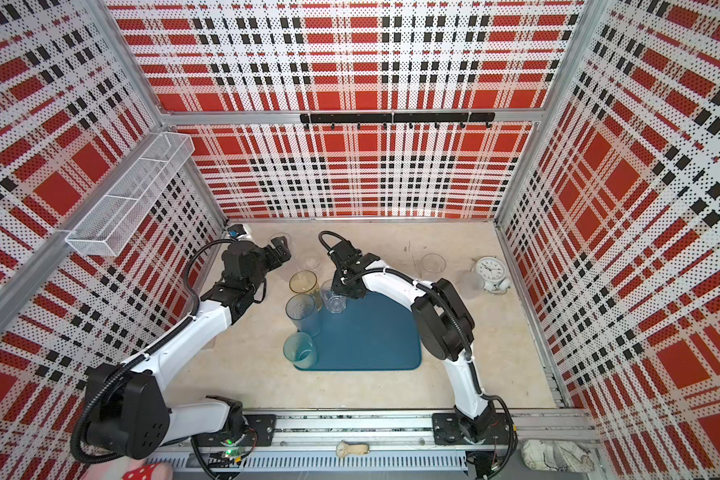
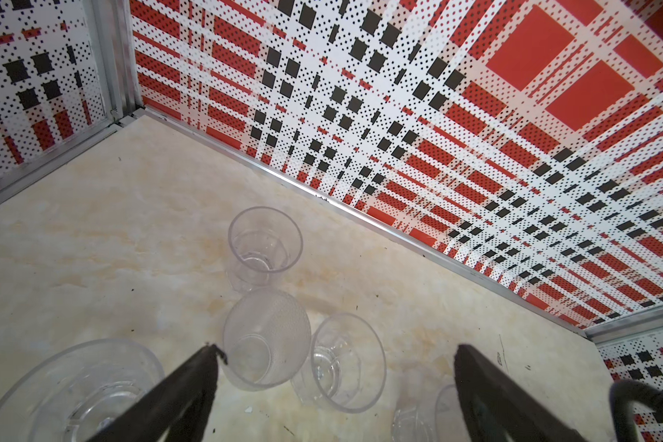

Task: Place the glasses into the tray
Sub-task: Move the glass to the tray, then pick up the glass from the top-center of the table.

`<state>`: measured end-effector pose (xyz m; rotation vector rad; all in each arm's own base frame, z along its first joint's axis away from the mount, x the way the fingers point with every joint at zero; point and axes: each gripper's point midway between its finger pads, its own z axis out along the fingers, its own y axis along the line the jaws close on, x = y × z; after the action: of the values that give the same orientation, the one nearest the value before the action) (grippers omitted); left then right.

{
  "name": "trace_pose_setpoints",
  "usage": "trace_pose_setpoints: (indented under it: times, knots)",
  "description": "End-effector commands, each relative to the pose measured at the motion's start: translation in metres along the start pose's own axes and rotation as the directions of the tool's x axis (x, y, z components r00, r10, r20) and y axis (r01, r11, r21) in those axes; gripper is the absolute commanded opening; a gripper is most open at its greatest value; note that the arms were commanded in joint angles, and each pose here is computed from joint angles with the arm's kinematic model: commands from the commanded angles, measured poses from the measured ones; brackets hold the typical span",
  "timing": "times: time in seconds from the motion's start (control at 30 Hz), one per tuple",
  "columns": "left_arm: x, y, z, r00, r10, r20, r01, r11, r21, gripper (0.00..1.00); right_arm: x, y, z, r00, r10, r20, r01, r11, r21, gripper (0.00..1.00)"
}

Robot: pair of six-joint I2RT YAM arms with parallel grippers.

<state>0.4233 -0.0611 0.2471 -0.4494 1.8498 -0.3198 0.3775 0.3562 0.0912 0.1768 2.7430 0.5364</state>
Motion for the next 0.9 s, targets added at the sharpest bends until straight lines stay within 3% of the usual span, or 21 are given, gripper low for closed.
trace_pose_setpoints:
  times: [0.0,0.17,0.37,0.63,0.87]
  knots:
    - [-0.013,-0.005,-0.004,0.999,0.016,0.033,-0.016,1.0,-0.003,0.98,-0.02,0.019,-0.044,0.996,0.0,0.09,0.006,0.998,-0.06,0.39]
    - [-0.021,-0.01,-0.005,0.998,0.038,0.049,-0.039,0.999,0.006,0.98,-0.057,0.009,-0.077,0.985,-0.004,0.17,0.016,0.998,-0.065,0.5]
    - [-0.015,-0.041,-0.008,0.996,0.075,0.043,-0.078,0.995,0.056,0.98,-0.097,-0.024,-0.069,0.974,0.04,0.221,-0.034,0.999,-0.028,0.67]
    - [0.018,-0.054,-0.006,0.989,0.142,-0.032,-0.14,0.988,0.06,0.98,-0.122,-0.023,-0.034,0.975,0.03,0.221,-0.033,0.999,0.011,0.63]
    - [0.016,-0.052,-0.013,0.99,0.139,-0.021,-0.138,0.989,0.058,0.98,-0.117,-0.03,-0.006,0.984,0.021,0.175,-0.025,0.999,0.021,0.56]
